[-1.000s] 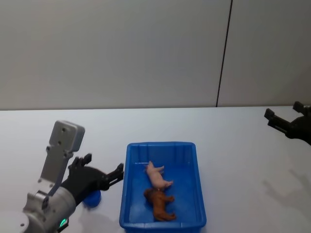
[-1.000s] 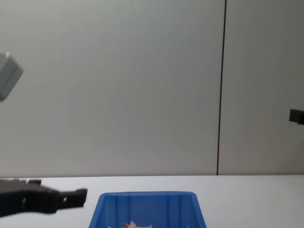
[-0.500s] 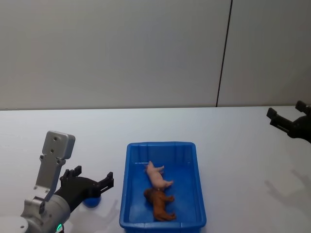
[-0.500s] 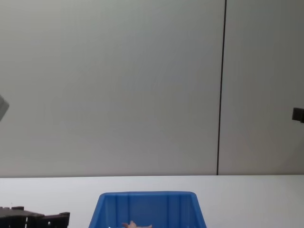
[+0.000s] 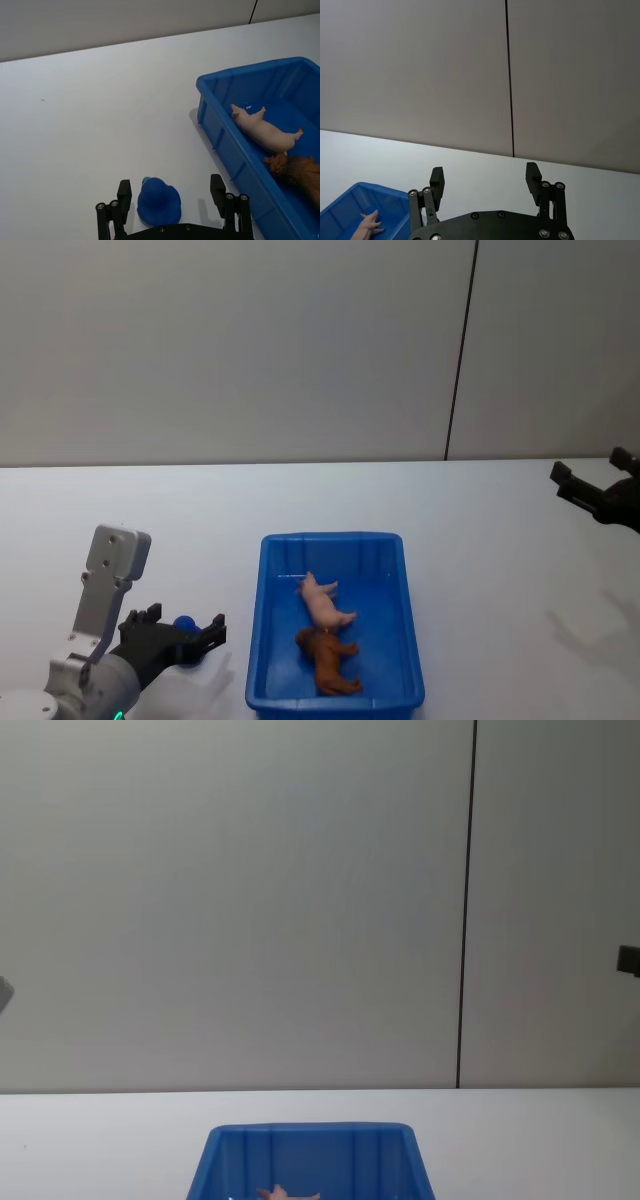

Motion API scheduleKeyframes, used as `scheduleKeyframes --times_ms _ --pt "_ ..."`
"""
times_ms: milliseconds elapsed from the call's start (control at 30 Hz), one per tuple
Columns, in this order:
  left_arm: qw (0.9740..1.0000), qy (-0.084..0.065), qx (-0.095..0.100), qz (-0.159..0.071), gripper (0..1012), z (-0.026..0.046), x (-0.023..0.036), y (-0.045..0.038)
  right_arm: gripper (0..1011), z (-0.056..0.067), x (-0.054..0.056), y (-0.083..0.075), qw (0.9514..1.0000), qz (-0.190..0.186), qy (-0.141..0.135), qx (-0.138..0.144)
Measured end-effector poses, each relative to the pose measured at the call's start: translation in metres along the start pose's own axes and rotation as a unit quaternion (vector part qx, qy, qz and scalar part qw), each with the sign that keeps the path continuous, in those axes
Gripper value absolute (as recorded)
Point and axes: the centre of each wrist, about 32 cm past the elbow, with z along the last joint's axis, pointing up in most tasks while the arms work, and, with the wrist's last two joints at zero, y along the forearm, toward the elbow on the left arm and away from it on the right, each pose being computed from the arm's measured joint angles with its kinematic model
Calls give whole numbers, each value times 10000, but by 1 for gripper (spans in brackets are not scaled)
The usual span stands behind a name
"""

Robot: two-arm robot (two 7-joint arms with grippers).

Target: Pick up the two dolls from the table and place them into the box.

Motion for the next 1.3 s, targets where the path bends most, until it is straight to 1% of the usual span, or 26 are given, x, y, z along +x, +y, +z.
scheduleKeyframes --times_ms 133,233,433,533,800,1000,1233,1267,1300 --pt "9999 66 137 10 1000 -65 12 9 1001 0 2 -2 10000 -4 0 1" --pt "9998 105 196 13 1000 -107 22 8 1001 -1 2 -3 10000 -5 1 0" --pt "9997 178 192 -32 1000 -177 33 -19 1001 -1 2 -3 10000 -5 1 -1" --pt "9996 224 159 -82 1000 -225 46 -58 1001 -1 2 -3 10000 -5 1 -1" --pt "9995 244 131 -162 1000 -284 70 -129 1001 -2 1 -2 10000 -4 1 -2" --pt "9994 216 191 -171 1000 -323 91 -165 1001 -2 2 -2 10000 -4 1 -2" --pt "9994 194 253 -168 1000 -354 108 -187 1001 -2 1 -2 10000 -4 1 -2" --pt "9993 191 259 -167 997 -356 109 -188 1001 -2 1 -3 10000 -4 1 -2" --pt "9993 189 264 -167 965 -359 110 -190 1001 -2 1 -2 10000 -4 1 -2"
